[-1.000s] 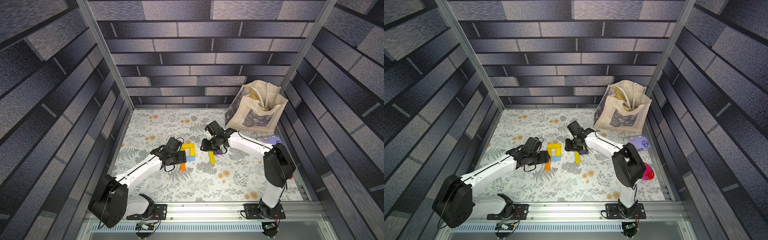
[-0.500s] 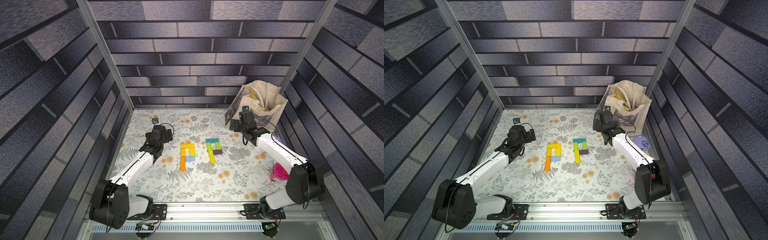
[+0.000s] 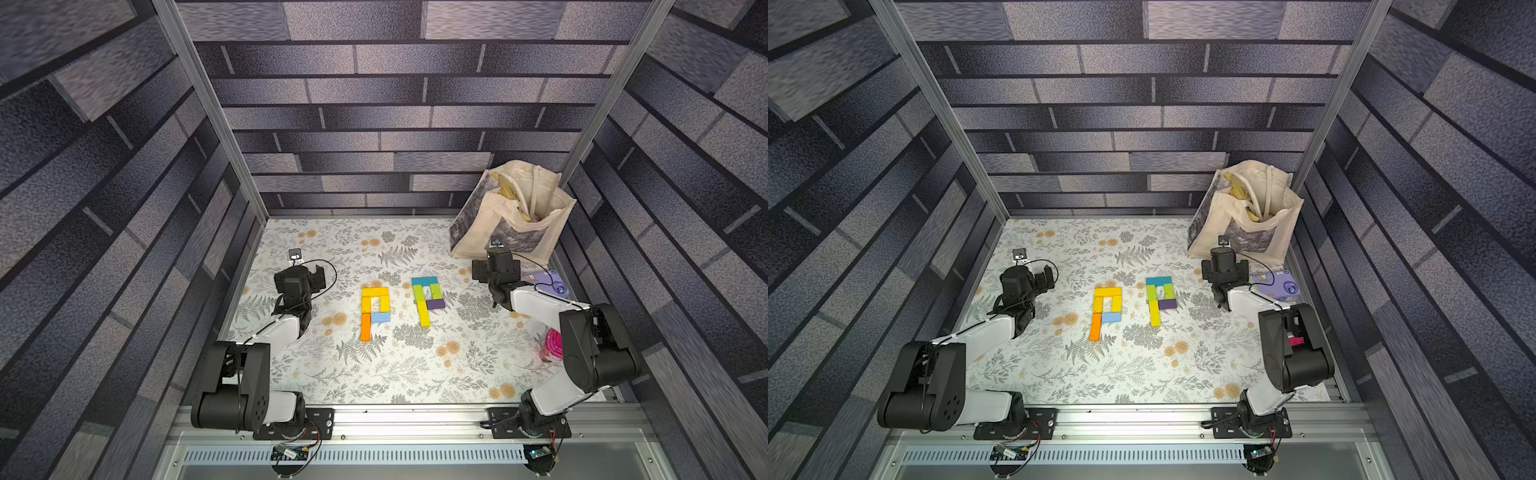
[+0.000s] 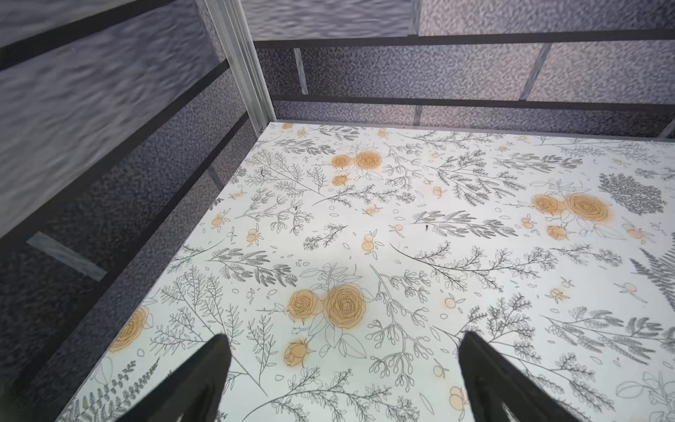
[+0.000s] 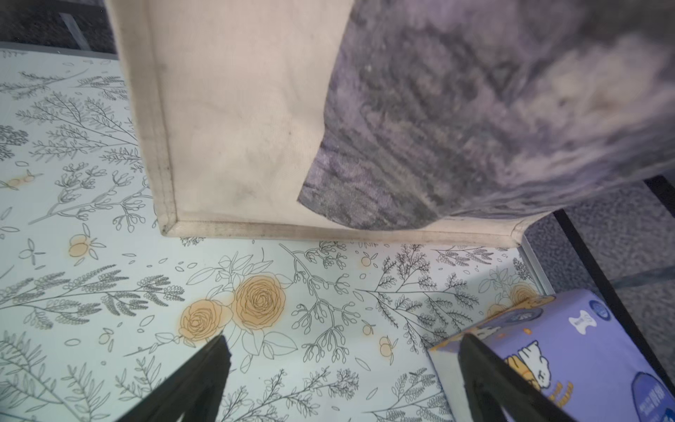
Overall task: Assemble the letter p with building blocks
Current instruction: Reset both arms
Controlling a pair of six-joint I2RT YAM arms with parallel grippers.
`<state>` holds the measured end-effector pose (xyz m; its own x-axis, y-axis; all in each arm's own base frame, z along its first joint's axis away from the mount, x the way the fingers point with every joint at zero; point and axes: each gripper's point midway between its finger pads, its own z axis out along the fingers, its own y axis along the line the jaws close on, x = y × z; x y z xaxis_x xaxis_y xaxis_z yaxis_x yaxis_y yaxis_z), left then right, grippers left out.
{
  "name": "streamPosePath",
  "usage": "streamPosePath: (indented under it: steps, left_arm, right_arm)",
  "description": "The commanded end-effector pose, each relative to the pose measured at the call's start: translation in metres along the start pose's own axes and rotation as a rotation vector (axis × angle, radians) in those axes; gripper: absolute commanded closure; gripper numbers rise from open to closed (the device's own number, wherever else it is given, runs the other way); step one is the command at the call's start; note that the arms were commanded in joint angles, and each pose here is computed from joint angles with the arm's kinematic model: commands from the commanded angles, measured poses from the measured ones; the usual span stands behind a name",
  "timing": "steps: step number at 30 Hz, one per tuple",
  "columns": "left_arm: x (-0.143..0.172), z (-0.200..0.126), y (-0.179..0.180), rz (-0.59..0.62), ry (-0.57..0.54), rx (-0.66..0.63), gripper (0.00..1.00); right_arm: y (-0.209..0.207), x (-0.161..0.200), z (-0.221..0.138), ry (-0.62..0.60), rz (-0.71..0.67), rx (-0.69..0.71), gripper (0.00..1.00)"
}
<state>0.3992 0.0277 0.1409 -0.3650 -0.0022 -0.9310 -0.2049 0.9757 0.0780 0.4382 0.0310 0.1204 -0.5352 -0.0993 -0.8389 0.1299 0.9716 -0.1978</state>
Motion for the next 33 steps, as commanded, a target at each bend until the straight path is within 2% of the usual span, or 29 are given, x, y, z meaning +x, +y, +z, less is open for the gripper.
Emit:
streamPosePath:
  steps: [1, 6, 12, 14, 16, 17, 19, 21, 23, 33]
  left_arm:
    - [0.0, -0.011, 0.002, -0.021, -0.038, 0.043, 0.0]
    - [0.034, -0.017, 0.011, -0.094, -0.005, 0.007, 0.0]
    - [0.028, -0.007, 0.01, -0.052, -0.032, 0.003, 0.0]
    - [0.041, 0.005, 0.011, -0.062, -0.039, 0.003, 0.0]
    - [0.044, 0.013, 0.005, -0.025, -0.065, 0.007, 0.0]
    - [0.049, 0.011, 0.006, -0.039, -0.003, 0.012, 0.0]
    - [0.046, 0.013, 0.002, -0.021, -0.048, 0.026, 0.0]
    - [0.05, 0.016, 0.002, -0.043, 0.015, 0.054, 0.0]
    - [0.05, 0.02, 0.004, -0.067, 0.028, 0.078, 0.0]
    - [0.049, 0.021, 0.005, -0.075, 0.031, 0.088, 0.0]
  right_arm:
    - [-0.009, -0.015, -0.017, -0.116, 0.023, -0.007, 0.0]
    - [-0.038, -0.002, -0.042, -0.137, 0.071, 0.024, 0.0]
    - [-0.059, 0.023, -0.044, -0.115, 0.132, 0.038, 0.0]
    - [-0.055, 0.033, -0.035, -0.119, 0.168, 0.021, 0.0]
    - [-0.038, 0.04, -0.025, -0.134, 0.136, -0.052, 0.0]
    - [-0.032, 0.043, -0.022, -0.157, 0.127, -0.08, 0.0]
    - [-0.034, 0.051, -0.02, -0.173, 0.151, -0.082, 0.0]
    - [-0.033, 0.05, -0.02, -0.233, 0.157, -0.091, 0.0]
    - [-0.031, 0.054, -0.019, -0.191, 0.146, -0.099, 0.0]
    - [-0.031, 0.054, -0.021, -0.199, 0.145, -0.099, 0.0]
